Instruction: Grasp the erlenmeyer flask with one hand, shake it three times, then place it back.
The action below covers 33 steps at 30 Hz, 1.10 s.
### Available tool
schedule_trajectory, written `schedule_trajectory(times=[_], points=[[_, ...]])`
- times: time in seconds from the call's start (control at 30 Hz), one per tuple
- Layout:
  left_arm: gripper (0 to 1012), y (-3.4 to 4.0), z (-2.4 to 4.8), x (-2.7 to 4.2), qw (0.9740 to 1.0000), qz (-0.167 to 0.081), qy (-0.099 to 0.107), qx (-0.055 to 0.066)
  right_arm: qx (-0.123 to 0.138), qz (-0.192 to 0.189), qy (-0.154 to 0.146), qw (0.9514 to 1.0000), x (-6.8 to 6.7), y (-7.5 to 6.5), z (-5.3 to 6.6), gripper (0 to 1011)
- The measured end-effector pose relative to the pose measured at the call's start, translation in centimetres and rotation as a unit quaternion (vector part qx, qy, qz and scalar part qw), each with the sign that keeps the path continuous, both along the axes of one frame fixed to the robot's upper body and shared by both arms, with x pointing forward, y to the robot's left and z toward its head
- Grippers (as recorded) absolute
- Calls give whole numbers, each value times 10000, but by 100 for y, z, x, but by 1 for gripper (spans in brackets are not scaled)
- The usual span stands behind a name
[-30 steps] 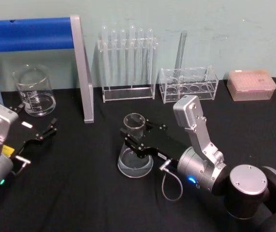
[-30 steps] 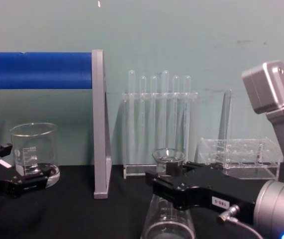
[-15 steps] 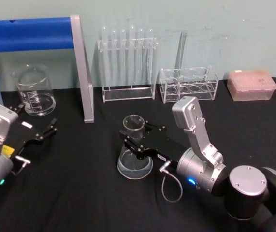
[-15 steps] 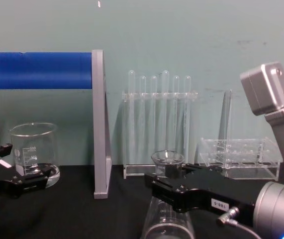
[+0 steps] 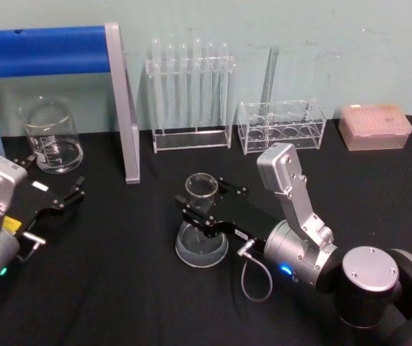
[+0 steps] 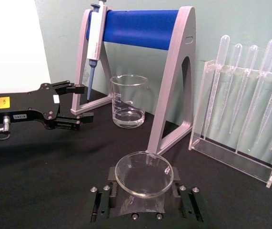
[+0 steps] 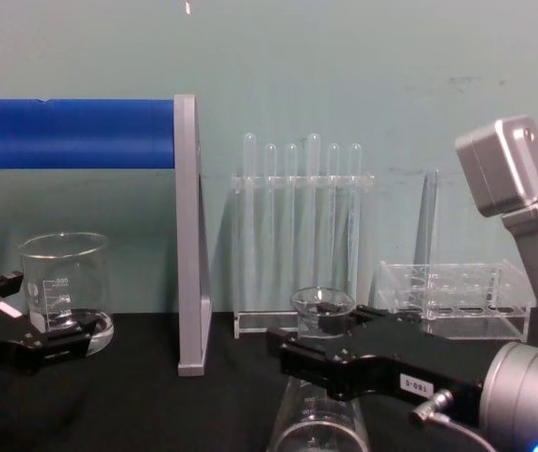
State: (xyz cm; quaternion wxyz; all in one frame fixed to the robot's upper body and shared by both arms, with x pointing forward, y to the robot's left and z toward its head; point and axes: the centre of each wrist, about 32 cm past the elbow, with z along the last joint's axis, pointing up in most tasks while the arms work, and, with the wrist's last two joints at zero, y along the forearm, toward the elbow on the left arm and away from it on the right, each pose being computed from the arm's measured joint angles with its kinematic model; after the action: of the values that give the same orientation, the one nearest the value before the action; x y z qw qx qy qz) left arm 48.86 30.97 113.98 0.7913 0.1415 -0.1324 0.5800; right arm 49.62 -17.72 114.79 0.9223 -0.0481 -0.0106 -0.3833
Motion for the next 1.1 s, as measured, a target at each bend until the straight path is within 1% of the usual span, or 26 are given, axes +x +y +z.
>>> schedule_trajectory(times=[0.03, 0.13, 0.2, 0.23, 0.27, 0.3, 0.33, 0.4, 0.43, 0.47, 0.77, 0.93, 1.1], points=[[1001, 0, 0, 0, 10000, 0, 0, 0, 0, 0, 0, 10000, 0, 0, 0, 627], [1001, 0, 0, 0, 10000, 0, 0, 0, -1, 0, -1, 10000, 0, 0, 0, 757], [1001, 0, 0, 0, 10000, 0, 0, 0, 0, 1, -2, 10000, 0, -1, 0, 769], [1001, 0, 0, 0, 10000, 0, 0, 0, 0, 0, -2, 10000, 0, -1, 0, 813], [1001, 0, 0, 0, 10000, 0, 0, 0, 0, 1, -2, 10000, 0, 0, 0, 823], [1001, 0, 0, 0, 10000, 0, 0, 0, -1, 0, -2, 10000, 0, -1, 0, 883], [1001, 0, 0, 0, 10000, 0, 0, 0, 0, 0, -3, 10000, 0, -1, 0, 917], [1001, 0, 0, 0, 10000, 0, 0, 0, 0, 0, -3, 10000, 0, -1, 0, 944], [1001, 0, 0, 0, 10000, 0, 0, 0, 0, 0, -3, 10000, 0, -1, 0, 985], [1001, 0, 0, 0, 10000, 0, 0, 0, 0, 0, -3, 10000, 0, -1, 0, 1002], [1001, 0, 0, 0, 10000, 0, 0, 0, -3, 5, -4, 10000, 1, -3, 0, 1000], [1001, 0, 0, 0, 10000, 0, 0, 0, 14, 26, 27, 10000, -32, -73, 17, 1000], [1001, 0, 0, 0, 10000, 0, 0, 0, 10, 90, 94, 9999, -122, -187, 33, 1000]])
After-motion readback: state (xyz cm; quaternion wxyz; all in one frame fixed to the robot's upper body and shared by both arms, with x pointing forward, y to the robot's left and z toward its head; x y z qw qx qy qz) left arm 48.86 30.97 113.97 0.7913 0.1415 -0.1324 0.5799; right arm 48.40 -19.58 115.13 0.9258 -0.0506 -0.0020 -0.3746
